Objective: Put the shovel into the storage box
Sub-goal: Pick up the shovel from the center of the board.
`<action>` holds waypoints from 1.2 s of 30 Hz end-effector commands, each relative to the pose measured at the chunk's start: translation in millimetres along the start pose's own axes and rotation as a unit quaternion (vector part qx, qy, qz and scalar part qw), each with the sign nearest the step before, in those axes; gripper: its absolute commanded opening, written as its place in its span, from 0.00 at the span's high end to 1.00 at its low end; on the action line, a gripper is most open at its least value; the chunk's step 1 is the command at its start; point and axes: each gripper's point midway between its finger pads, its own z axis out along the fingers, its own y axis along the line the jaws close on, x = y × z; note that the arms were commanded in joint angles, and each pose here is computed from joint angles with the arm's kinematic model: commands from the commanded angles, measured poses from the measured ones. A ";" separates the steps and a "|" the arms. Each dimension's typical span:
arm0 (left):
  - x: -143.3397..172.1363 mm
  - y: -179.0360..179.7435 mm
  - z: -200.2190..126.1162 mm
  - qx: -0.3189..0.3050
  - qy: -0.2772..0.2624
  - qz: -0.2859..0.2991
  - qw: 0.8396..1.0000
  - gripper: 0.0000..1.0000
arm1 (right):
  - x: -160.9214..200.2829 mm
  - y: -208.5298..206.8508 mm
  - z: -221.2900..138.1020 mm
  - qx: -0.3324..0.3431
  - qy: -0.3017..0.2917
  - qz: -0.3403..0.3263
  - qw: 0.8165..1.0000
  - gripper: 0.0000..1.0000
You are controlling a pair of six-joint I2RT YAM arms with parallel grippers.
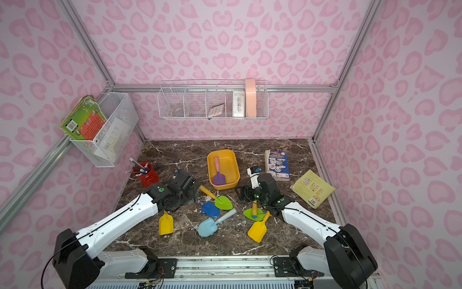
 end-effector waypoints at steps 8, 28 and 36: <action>15.1 104.9 14.3 -0.102 0.010 -0.130 0.986 0.21 | 3.5 8.2 3.0 -0.019 -0.007 0.007 1.000 0.16; 31.6 119.7 94.4 -0.130 0.109 -0.144 0.975 0.32 | 12.0 -0.2 -2.3 -0.003 -0.006 0.021 1.000 0.17; 32.4 113.2 103.6 -0.117 0.126 -0.139 0.975 0.44 | 13.7 -2.2 -2.1 0.001 -0.006 0.026 1.000 0.17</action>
